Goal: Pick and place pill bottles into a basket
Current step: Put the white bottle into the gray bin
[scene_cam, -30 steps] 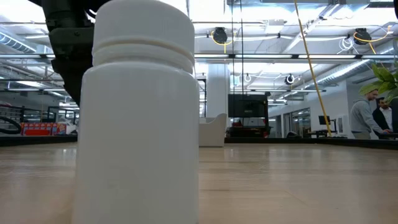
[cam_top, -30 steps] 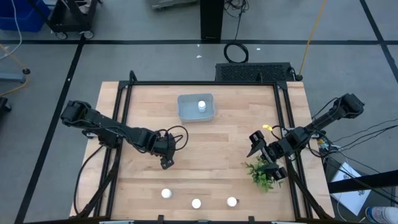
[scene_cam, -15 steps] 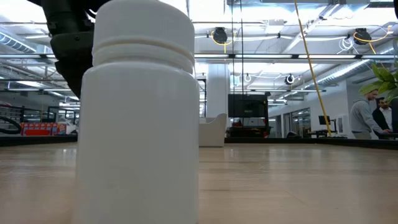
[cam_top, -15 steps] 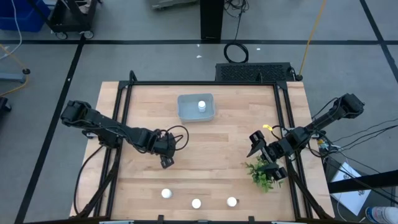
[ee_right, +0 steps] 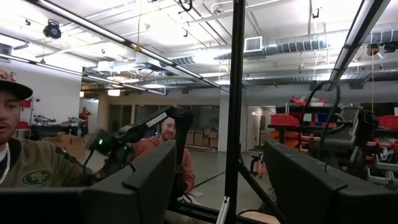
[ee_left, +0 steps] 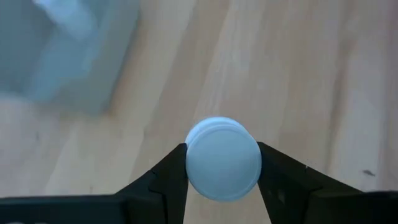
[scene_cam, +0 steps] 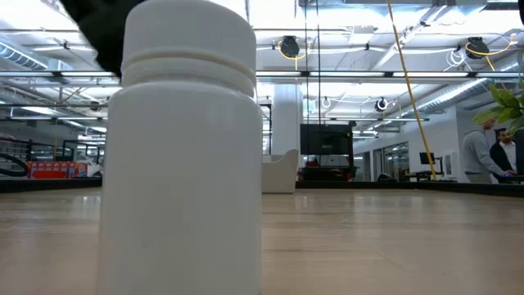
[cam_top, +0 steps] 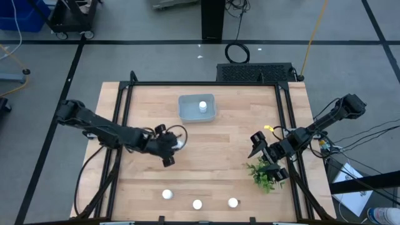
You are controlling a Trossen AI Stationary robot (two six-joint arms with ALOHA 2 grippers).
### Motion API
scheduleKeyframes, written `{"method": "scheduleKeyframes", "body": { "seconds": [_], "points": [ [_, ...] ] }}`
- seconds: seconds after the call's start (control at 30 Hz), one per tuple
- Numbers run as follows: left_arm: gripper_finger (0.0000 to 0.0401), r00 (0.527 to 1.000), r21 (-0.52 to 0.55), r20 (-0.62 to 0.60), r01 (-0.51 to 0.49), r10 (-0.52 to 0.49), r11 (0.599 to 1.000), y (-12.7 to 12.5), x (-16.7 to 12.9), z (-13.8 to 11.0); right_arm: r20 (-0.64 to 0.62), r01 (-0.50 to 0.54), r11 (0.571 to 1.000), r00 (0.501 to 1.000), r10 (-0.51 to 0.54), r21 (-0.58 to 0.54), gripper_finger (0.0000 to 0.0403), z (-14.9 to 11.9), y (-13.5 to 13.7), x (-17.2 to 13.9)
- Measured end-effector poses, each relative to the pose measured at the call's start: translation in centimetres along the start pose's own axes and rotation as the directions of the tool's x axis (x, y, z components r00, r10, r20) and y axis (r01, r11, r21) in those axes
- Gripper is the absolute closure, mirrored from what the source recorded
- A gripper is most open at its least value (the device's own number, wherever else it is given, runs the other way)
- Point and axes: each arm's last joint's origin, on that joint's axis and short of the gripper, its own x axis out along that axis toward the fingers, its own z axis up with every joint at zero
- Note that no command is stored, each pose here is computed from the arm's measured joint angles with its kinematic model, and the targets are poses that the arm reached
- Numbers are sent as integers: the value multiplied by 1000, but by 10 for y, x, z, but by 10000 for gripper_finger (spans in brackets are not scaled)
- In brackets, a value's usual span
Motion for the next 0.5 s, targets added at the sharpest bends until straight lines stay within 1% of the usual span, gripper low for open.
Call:
{"method": "scheduleKeyframes", "body": {
  "seconds": [0.1,0.2,0.33,0.5],
  "points": [
    [226,992,1,123,1,-1,1000,8,-23,9,0,0,1000,1000,0,0,165,0,0,0],
    [220,967,-3,255,10,-9,1000,19,-51,17,-2,0,1000,1000,0,-1,165,0,0,0],
    [235,920,6,392,25,-25,1000,37,-87,20,-3,0,1000,1000,0,-2,165,0,0,0],
    [233,833,14,550,59,-57,998,59,-130,17,-4,0,1000,1000,0,-2,165,0,0,0]
  ]
}}
